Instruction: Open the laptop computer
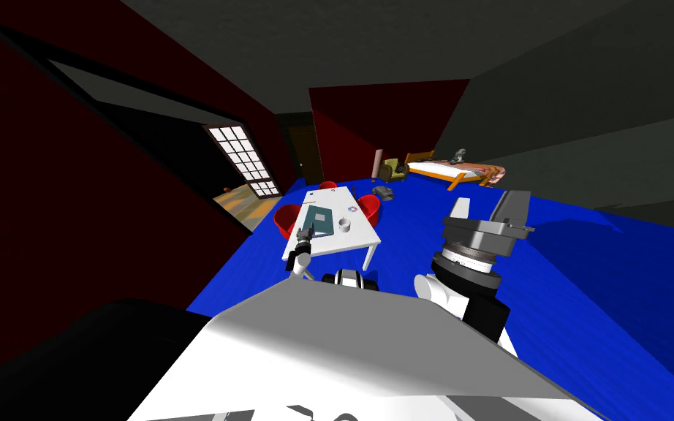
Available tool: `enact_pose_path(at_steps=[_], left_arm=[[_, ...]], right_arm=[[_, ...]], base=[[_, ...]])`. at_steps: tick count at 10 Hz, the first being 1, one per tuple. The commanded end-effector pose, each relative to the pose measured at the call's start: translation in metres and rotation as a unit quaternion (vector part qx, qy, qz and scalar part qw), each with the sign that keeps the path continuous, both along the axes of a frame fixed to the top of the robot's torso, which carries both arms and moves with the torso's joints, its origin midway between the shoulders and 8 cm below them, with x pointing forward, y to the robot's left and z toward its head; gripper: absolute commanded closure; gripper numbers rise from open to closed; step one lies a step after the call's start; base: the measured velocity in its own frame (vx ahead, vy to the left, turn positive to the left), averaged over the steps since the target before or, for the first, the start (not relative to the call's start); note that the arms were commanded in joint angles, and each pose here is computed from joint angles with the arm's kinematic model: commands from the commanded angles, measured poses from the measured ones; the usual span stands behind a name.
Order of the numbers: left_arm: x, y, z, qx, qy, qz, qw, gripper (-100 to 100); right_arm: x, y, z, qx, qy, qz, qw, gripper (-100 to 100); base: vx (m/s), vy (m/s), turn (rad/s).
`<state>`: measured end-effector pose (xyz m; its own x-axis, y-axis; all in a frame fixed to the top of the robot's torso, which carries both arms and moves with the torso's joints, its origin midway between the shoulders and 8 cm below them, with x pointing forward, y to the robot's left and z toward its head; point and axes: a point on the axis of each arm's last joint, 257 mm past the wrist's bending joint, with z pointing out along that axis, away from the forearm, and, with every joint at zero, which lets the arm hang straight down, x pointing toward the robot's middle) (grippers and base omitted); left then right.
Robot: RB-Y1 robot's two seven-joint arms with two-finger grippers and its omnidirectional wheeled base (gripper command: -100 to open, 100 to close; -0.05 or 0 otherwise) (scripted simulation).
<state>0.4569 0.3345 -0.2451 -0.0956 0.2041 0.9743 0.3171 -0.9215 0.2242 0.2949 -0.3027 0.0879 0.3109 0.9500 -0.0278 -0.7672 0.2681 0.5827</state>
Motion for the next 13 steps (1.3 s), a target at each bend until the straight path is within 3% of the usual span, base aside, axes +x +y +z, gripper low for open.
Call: enact_pose_path(at_steps=[1, 6, 8, 9, 13], left_arm=[[0.002, -0.001, 0.010, 0.001, 0.000, -0.013, 0.9999, -100], [0.004, -0.002, 0.037, 0.008, -0.007, -0.042, 0.9991, -100], [0.005, -0.002, 0.035, 0.007, -0.006, -0.043, 0.9990, -100], [0.005, -0.003, 0.035, 0.007, -0.005, -0.045, 0.9990, 0], [0.005, -0.003, 0.035, 0.007, -0.005, -0.045, 0.9990, 0]], right_arm=[[0.000, 0.000, 0.000, 0.000, 0.000, 0.000, 1.0000, 0], [0.000, 0.000, 0.000, 0.000, 0.000, 0.000, 1.0000, 0], [0.000, 0.000, 0.000, 0.000, 0.000, 0.000, 1.0000, 0], [0.000, 0.000, 0.000, 0.000, 0.000, 0.000, 1.0000, 0], [0.000, 0.000, 0.000, 0.000, 0.000, 0.000, 1.0000, 0]], base=[[0.019, -0.039, 0.050], [0.023, -0.046, 0.109], [0.016, -0.035, 0.027], [0.003, -0.005, 0.000], [0.000, 0.000, 0.000]])
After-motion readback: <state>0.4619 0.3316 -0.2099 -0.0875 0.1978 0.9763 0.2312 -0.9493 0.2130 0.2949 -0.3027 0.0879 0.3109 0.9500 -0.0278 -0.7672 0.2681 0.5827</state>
